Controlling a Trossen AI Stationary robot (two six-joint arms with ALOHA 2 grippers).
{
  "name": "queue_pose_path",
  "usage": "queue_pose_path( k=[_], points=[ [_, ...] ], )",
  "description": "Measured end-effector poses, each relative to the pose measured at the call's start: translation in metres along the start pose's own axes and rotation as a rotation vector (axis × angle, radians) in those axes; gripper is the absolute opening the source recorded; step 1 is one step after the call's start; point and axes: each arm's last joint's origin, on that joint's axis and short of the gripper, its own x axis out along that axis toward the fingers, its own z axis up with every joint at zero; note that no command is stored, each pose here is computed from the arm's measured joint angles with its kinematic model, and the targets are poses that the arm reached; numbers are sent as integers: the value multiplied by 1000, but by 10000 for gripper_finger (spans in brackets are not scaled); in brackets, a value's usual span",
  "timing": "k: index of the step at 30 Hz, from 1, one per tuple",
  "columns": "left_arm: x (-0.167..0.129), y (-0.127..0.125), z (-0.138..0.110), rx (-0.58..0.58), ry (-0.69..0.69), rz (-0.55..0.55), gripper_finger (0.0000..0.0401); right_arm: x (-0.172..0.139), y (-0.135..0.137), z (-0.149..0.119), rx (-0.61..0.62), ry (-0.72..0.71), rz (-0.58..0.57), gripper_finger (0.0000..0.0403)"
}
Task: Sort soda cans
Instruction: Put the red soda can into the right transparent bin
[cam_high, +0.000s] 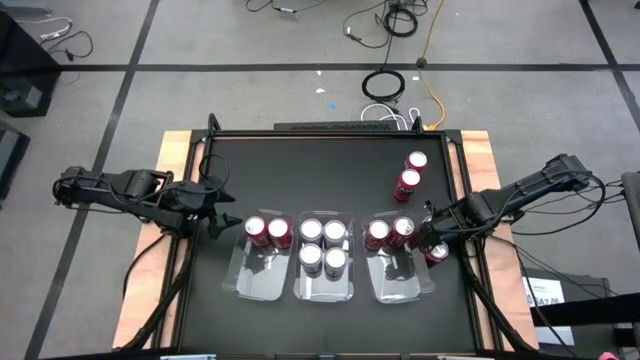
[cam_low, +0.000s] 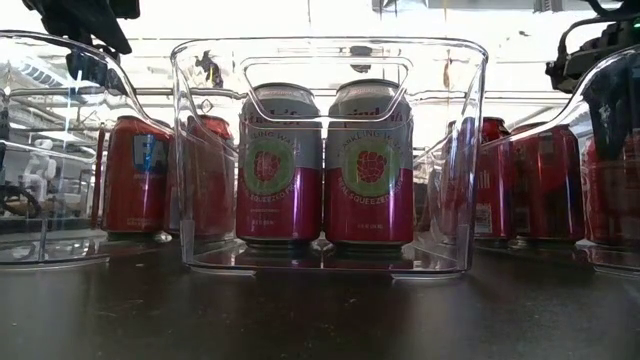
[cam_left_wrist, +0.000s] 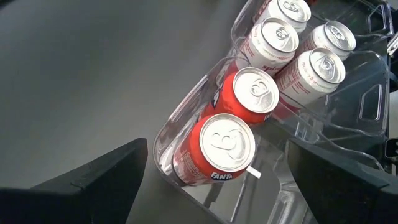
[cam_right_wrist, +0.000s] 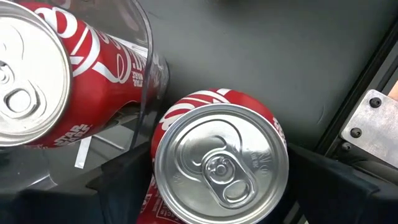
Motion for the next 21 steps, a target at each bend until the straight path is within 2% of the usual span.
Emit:
queue_pose_path(
  k=[7, 15, 21],
  points=[
    [0, 0, 0, 0, 0, 0, 388, 0, 0, 0, 2, -5, -1, 335],
    [0, 0, 0, 0, 0, 0, 388, -1, -2, 1, -9, -29, -6, 285],
    [0, 0, 0, 0, 0, 0, 388, -11, -5, 3, 3, -31, 34, 288]
  ],
)
